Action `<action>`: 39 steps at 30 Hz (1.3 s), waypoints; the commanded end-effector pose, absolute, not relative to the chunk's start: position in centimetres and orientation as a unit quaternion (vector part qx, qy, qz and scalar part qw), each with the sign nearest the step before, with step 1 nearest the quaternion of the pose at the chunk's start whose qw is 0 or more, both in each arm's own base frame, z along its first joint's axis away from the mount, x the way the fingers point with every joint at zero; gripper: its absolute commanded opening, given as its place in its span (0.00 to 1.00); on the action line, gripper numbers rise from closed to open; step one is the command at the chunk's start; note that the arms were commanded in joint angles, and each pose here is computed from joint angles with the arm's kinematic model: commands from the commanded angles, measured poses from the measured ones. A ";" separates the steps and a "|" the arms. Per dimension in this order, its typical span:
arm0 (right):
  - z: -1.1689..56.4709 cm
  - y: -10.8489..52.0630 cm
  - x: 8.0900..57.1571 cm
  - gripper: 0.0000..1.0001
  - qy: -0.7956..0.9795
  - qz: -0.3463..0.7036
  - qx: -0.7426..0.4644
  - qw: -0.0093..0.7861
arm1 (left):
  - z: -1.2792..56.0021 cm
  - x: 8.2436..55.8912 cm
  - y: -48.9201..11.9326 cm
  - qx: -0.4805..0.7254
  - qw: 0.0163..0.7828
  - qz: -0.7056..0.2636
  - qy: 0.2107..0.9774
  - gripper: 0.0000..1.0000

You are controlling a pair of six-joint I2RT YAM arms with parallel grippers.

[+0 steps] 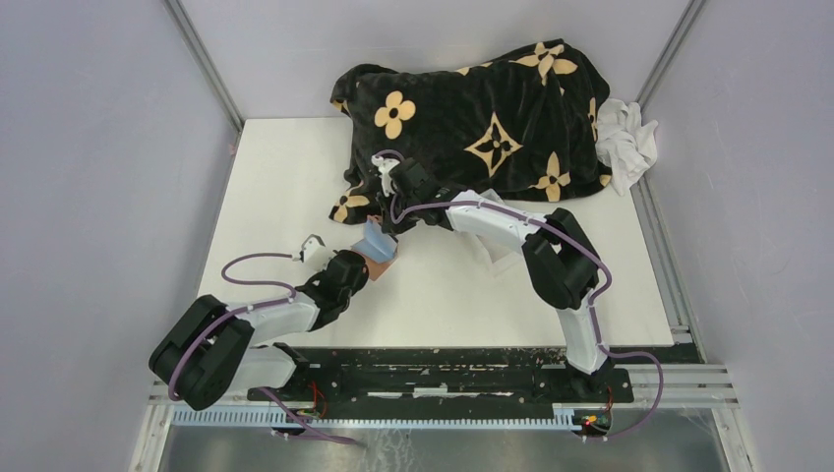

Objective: Put the credit cards into the card holder
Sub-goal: Open the card holder at the center of the board.

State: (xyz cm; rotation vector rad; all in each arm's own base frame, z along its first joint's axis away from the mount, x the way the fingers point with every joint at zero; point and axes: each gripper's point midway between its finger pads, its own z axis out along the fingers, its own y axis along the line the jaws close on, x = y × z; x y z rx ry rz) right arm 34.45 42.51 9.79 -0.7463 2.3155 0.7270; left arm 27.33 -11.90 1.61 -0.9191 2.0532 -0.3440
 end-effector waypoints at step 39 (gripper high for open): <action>16.3 42.0 37.1 0.01 0.841 0.293 -0.271 0.366 | -0.2 26.3 -11.3 -0.344 0.400 -0.099 0.844 0.03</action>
